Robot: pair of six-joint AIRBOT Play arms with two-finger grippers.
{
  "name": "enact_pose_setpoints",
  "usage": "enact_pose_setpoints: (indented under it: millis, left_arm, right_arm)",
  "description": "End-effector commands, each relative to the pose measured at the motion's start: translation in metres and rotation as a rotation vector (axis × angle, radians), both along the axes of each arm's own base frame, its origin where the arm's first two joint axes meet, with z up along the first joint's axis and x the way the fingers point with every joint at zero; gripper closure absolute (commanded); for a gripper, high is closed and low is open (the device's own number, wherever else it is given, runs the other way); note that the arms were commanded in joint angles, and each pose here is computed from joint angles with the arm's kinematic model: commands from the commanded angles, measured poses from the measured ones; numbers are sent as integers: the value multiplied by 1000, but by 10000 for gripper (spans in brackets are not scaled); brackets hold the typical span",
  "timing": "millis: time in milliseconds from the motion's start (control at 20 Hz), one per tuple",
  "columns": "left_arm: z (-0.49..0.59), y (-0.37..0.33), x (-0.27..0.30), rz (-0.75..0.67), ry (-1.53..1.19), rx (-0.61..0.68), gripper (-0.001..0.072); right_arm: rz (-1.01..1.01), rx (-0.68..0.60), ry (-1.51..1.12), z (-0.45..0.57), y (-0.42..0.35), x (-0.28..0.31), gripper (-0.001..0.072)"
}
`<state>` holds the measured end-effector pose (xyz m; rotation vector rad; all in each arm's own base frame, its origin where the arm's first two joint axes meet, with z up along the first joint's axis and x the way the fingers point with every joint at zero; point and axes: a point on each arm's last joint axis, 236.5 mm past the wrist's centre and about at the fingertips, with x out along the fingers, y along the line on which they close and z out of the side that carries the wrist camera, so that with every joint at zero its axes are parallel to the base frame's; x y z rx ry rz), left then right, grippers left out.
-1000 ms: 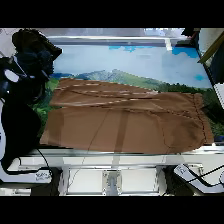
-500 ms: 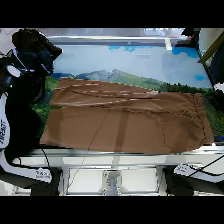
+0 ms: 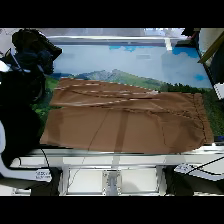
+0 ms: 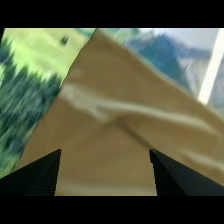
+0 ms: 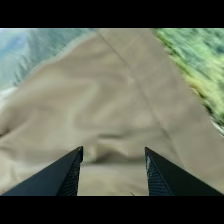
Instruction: Fold the clothes and pants, and hang the long-sleeved shirts on hangers.
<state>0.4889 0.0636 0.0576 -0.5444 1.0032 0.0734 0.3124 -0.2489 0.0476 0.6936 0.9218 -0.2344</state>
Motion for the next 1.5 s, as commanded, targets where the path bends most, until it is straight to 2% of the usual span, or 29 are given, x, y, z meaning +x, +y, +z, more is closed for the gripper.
enact_pose_setpoints:
  millis: [0,150,350,500,600,1050,1100,1150,1250,1450]
  left_arm:
    - [-10,3,-97,31,181,64,101]
    - [-35,-8,-186,228,220,26,101]
    - [-69,-14,-270,582,232,-127,101]
    - [-92,-25,-310,686,310,-224,121]
    - [-109,-27,-333,706,408,-253,120]
    - [-145,-7,-342,651,509,-376,121]
    - [-148,-9,-338,635,508,-395,136]
    - [-151,-11,-332,610,498,-419,223]
    - [-155,-13,-321,599,478,-461,236]
    - [-160,-6,-317,610,461,-445,236]
  right_arm:
    - [-21,27,-22,0,6,-51,252]
    - [-135,72,-85,-24,7,-80,253]
    - [-253,80,-72,-46,-7,-100,254]
    - [-276,41,-55,-49,-17,-105,258]
    - [-279,17,-30,-53,-22,-110,258]
    - [-253,72,-28,-53,-8,-109,258]
    - [-255,86,-27,-53,-5,-109,258]
    - [-250,97,-26,-52,-3,-109,258]
    - [-237,114,-24,-52,2,-108,258]
    - [-219,137,-22,-52,9,-108,259]
